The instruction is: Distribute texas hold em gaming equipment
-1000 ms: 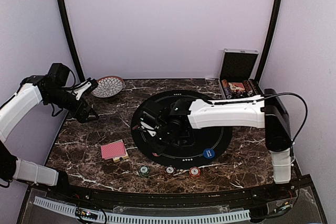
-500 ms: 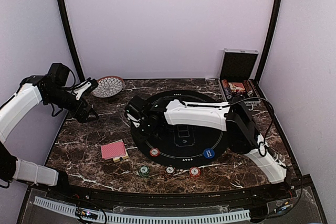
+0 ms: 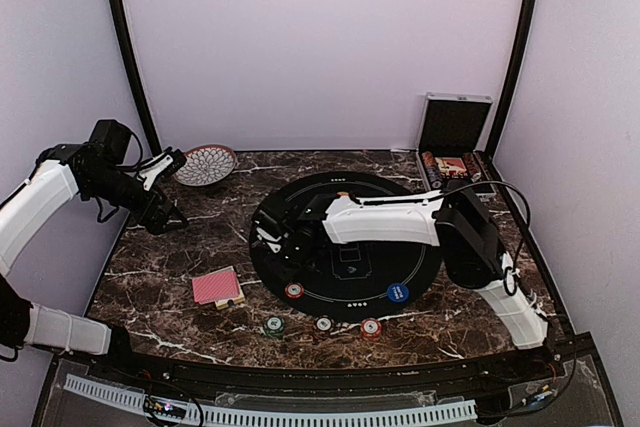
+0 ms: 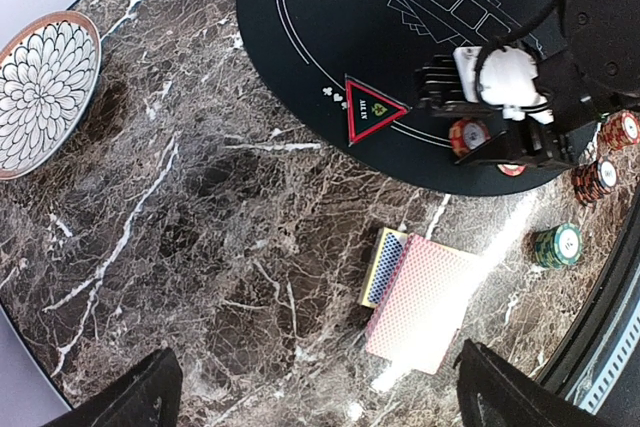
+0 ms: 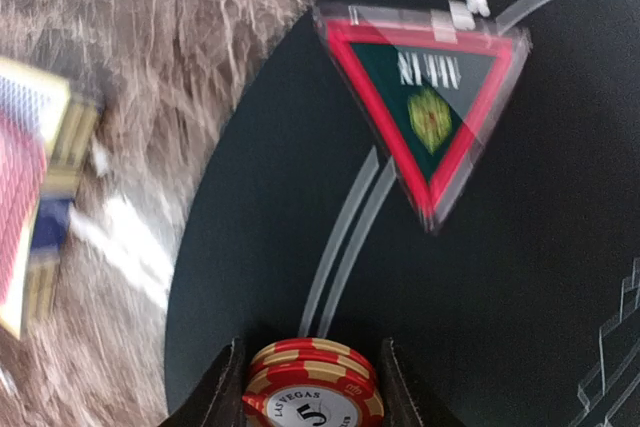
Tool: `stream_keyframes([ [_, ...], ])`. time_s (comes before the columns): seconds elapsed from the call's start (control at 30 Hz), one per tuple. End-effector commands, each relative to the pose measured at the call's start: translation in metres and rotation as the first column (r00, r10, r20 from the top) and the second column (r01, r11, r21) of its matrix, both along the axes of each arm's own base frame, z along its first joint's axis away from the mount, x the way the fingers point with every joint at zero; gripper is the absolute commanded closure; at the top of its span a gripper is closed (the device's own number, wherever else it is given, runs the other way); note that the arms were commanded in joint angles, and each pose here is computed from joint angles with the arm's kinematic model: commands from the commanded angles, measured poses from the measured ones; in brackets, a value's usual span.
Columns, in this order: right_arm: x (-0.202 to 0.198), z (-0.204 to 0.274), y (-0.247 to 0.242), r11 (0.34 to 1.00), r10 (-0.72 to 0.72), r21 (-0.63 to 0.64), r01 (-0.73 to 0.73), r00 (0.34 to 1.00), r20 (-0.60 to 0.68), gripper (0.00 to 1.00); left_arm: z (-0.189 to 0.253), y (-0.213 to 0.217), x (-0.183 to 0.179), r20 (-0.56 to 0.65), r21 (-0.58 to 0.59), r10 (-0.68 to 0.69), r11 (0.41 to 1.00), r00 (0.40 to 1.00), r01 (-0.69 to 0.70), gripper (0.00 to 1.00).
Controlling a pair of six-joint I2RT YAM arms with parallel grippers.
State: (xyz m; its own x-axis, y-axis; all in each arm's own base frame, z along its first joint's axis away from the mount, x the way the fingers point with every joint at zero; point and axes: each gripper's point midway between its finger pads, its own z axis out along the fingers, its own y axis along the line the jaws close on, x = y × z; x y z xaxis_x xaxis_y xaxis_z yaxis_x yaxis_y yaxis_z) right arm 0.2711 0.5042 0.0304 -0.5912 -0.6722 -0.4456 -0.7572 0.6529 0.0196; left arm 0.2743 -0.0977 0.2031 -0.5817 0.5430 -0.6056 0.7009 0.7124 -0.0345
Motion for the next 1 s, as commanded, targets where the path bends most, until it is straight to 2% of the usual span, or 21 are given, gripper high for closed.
stream_keyframes([
  [0.0,-0.013,0.020,-0.020,1.000,-0.002,0.018,0.003,1.000,-0.018,0.81,0.000,-0.002,-0.011,-0.008,-0.002,-0.022,1.000,1.000,0.022,0.01],
  [0.17,-0.026,0.023,-0.032,1.000,-0.005,0.016,0.006,0.999,-0.036,0.80,0.001,-0.002,-0.011,-0.006,-0.005,-0.023,1.000,1.000,0.023,0.01],
  [0.43,-0.031,0.029,-0.027,1.000,0.008,0.028,-0.007,0.999,-0.036,0.78,0.004,-0.001,-0.011,-0.003,-0.003,-0.019,1.000,1.000,0.019,0.01],
  [0.67,-0.051,0.035,-0.027,0.999,0.041,0.023,-0.040,0.998,-0.037,0.76,0.004,0.000,-0.013,0.005,0.006,-0.020,1.000,1.000,0.020,0.01],
  [0.97,-0.060,0.021,-0.036,0.999,0.040,-0.018,-0.041,0.998,-0.047,0.65,0.004,0.000,-0.012,0.006,0.004,-0.017,1.000,1.000,0.017,0.01],
])
